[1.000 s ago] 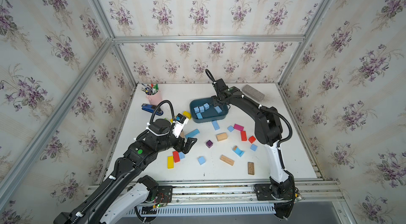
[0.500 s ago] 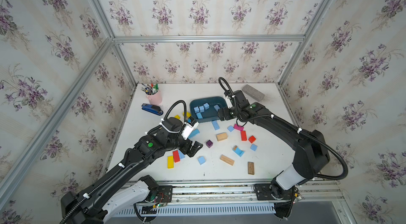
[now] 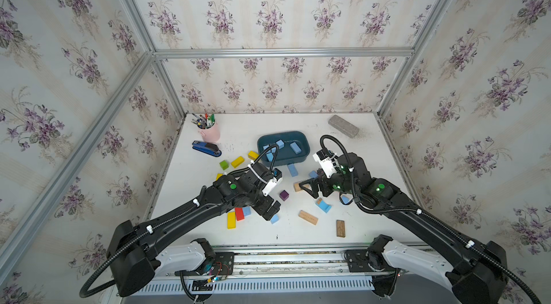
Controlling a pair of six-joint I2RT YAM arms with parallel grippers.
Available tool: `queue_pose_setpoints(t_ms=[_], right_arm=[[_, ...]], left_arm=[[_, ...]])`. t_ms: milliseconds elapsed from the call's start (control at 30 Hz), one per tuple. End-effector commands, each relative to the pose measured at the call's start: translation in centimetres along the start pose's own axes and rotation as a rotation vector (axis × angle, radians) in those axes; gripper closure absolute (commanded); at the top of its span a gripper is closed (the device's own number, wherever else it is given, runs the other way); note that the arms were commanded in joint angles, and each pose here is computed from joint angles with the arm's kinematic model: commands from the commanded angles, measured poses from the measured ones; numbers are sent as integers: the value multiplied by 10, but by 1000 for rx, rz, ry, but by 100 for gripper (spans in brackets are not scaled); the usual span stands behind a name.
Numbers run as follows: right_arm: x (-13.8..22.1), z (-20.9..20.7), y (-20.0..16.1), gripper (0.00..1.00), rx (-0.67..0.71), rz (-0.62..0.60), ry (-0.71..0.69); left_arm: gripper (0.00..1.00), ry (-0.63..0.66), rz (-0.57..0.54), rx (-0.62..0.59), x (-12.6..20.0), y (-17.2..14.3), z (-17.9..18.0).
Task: Pick out the blue building blocks
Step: Pick up the building block from the center of the board.
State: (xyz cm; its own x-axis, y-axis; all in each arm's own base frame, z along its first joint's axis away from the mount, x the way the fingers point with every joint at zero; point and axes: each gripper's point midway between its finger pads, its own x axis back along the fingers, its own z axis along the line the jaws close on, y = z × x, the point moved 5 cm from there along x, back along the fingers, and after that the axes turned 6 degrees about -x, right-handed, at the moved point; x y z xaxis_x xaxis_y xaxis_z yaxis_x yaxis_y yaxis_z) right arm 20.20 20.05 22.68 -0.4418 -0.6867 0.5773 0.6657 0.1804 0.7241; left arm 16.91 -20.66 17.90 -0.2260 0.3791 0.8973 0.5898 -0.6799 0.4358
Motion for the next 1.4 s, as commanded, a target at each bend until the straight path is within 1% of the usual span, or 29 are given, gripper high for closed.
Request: queue_pose_setpoints(t_ms=[0,67,233,400,633,833,900,933,967,1167,1200,1267,1367], right_arm=[[3,8,-2,2,9,-9,63],[3,8,-6,3,3,7,66],[1,9,-15,4,-1,46,77],[1,17,-22,5,16,82,123],[3,25,-25,5,46,90,147],[3,27,-27,5,58,98,153],[3,28,-28,5,61,101,156],[2,27,-29,5,61,104,156],[2,27,-30,5,63,109,155],[0,28,-32,3,67,121,163],[0,28,-32,2,68,121,164],[0,29,-33,2,69,122,165],[0,28,-33,1,69,120,162]], left_arm=[[3,21,63,27,-10,-6,-2],[7,27,99,31,-19,-7,-4],[14,32,171,26,-37,-9,-10],[25,29,258,30,-62,-17,-14],[33,7,284,48,-81,-24,-16],[40,-10,307,57,-92,-30,-17],[44,-14,310,58,-95,-32,-18],[44,-15,311,61,-96,-33,-18],[50,-15,314,63,-98,-34,-17],[68,-11,302,70,-101,-32,-17],[70,-10,299,72,-101,-32,-17],[77,-7,278,75,-100,-29,-17],[84,1,232,83,-94,-21,-16]])
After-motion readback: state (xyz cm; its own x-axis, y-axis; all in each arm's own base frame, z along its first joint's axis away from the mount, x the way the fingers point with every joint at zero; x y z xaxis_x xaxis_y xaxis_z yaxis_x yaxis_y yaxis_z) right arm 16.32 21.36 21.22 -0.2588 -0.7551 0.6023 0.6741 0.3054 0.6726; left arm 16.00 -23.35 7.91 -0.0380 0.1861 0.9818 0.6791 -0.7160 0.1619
